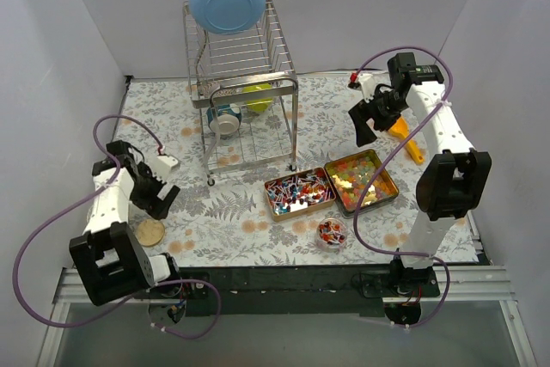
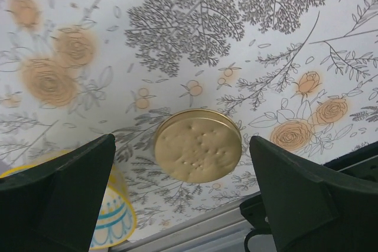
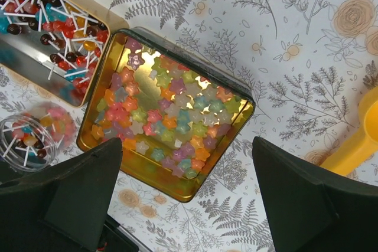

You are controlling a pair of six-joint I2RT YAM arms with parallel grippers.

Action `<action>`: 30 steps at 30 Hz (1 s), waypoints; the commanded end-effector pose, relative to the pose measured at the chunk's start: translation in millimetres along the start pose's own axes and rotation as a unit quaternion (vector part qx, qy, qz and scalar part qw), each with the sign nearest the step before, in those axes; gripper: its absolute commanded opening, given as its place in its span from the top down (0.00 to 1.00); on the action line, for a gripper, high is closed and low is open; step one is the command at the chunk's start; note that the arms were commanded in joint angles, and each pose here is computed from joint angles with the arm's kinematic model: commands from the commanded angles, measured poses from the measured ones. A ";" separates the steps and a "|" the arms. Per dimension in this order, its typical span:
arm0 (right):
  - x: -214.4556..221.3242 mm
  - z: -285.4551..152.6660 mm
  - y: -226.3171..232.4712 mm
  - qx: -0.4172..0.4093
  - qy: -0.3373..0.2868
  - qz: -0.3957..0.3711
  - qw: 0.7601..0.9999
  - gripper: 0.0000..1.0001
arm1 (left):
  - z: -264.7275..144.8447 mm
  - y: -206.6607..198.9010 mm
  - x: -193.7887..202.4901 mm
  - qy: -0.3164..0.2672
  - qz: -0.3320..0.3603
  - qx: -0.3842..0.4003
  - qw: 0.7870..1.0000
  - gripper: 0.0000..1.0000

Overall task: Pack the candies
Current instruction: Pick up the bottle lid from the corner of the board.

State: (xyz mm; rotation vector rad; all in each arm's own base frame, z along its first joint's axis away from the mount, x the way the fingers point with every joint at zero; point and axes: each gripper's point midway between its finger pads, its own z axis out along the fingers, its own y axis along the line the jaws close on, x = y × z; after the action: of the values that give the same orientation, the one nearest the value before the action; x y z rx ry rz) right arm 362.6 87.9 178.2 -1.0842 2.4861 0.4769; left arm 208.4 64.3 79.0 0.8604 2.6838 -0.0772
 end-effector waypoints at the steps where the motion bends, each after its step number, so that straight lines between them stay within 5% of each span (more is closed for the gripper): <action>1: -5.8 -7.5 6.3 -0.009 0.005 -0.007 1.000 0.02 | 18.9 3.8 12.2 0.027 -0.004 0.012 1.000 0.02; 19: -17.8 5.8 16.6 -0.014 0.037 -0.023 0.999 0.02 | 40.0 -9.8 64.0 0.096 -0.042 -0.020 0.994 0.02; 30: -11.1 9.3 22.3 -0.018 0.050 -0.028 0.998 0.02 | 46.8 -13.3 51.2 0.062 -0.040 -0.007 0.997 0.08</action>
State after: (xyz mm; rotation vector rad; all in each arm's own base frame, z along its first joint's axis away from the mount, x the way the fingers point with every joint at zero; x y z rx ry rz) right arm 360.3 112.9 170.6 -1.2128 2.5403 0.4629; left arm 156.8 81.3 14.4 0.7787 2.9209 0.0042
